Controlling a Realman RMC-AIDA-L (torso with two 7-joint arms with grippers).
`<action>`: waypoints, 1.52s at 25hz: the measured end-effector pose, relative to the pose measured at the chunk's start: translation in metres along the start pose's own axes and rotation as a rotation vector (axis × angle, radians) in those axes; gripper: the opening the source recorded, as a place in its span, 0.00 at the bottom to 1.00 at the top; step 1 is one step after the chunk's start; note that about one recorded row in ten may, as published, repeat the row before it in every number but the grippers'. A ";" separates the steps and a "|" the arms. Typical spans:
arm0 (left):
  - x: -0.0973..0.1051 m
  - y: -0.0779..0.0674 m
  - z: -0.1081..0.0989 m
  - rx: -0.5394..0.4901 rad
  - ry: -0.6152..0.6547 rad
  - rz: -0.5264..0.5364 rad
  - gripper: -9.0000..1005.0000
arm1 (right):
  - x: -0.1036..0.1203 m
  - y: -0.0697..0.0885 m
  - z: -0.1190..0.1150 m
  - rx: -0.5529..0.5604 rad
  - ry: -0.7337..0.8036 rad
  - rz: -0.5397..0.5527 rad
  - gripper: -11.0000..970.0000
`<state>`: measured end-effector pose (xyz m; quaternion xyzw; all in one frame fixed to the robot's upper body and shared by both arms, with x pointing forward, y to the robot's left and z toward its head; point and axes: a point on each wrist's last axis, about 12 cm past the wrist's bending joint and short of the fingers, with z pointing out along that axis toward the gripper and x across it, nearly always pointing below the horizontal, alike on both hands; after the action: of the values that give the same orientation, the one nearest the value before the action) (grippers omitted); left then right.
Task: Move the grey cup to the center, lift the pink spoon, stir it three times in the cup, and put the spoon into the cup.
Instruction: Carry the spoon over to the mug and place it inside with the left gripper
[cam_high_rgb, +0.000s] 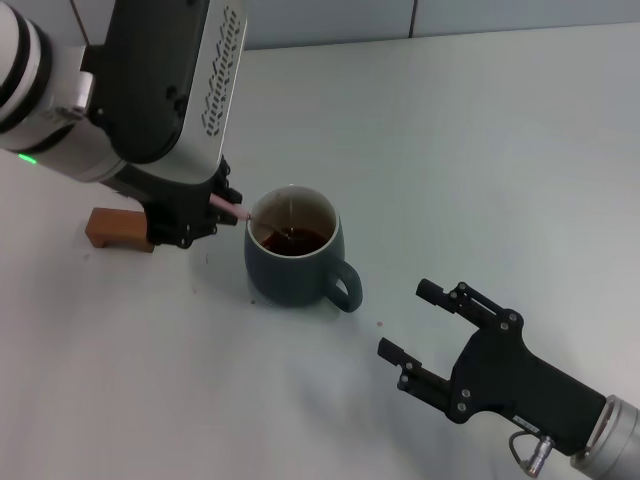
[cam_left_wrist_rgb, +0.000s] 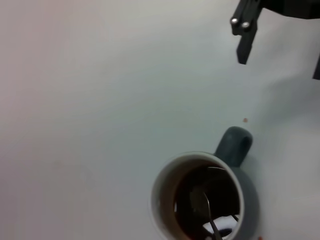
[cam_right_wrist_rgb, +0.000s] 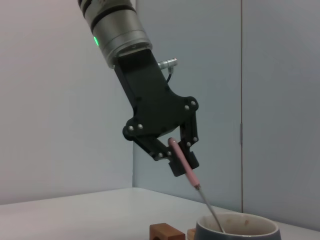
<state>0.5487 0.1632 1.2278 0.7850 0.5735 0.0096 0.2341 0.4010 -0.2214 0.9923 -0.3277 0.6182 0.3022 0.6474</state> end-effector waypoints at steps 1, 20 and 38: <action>0.000 0.002 0.000 -0.006 0.005 0.002 0.17 | 0.000 0.000 0.000 0.000 0.000 0.000 0.75; -0.014 -0.007 0.003 0.012 -0.022 0.047 0.18 | 0.001 0.001 -0.002 -0.004 0.006 0.001 0.75; -0.009 0.001 -0.001 -0.056 -0.015 0.036 0.18 | 0.001 0.001 -0.002 -0.007 0.007 0.000 0.75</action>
<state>0.5466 0.1551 1.2314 0.7883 0.5571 0.0242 0.2600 0.3989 -0.2223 0.9913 -0.3308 0.6193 0.3032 0.6443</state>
